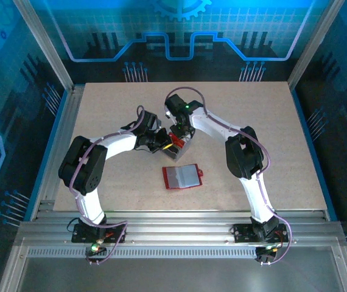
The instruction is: Put the credit cards into the card holder
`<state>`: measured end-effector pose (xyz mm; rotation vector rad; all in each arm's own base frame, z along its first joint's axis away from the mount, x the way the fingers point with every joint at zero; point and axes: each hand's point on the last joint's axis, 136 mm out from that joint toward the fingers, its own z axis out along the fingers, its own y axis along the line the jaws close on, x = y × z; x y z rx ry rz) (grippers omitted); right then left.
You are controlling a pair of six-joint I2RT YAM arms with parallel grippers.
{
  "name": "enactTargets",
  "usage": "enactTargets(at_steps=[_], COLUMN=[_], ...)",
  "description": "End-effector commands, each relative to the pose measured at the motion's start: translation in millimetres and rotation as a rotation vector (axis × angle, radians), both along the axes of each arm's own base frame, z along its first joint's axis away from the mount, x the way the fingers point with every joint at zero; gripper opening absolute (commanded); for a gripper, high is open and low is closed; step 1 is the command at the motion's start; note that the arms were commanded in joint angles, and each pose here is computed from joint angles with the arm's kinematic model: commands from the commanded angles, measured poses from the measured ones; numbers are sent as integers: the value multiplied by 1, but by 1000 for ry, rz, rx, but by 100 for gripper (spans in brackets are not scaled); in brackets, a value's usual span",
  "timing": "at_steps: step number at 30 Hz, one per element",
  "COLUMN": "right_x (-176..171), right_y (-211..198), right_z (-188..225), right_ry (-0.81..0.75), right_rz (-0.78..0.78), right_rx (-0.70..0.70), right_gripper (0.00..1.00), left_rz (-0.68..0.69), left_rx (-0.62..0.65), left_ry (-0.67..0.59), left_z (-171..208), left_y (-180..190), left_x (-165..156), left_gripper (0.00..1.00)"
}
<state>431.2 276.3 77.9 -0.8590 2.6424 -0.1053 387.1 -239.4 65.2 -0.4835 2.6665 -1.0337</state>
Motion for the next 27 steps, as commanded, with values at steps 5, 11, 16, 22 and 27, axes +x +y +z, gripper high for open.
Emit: enactTargets(at_steps=[5,11,16,22,27], right_x=[8,10,10,8,6], right_y=[-15,-18,-18,-15,-13], right_z=[15,19,26,28,30], right_ry=[-32,-42,-56,-51,-54], right_rz=[-23,-23,-23,-11,-4], right_rx=[-29,-42,-48,-41,-48], right_gripper=[37,36,36,25,27], left_rz=[7,6,8,8,8], left_rx=[97,98,99,99,98], left_ry=[120,122,126,126,126], left_z=[-40,-41,-42,-43,-42], left_y=[19,19,19,19,19], left_x=[-27,-27,-28,-27,-28], left_gripper=[0,0,0,0,0])
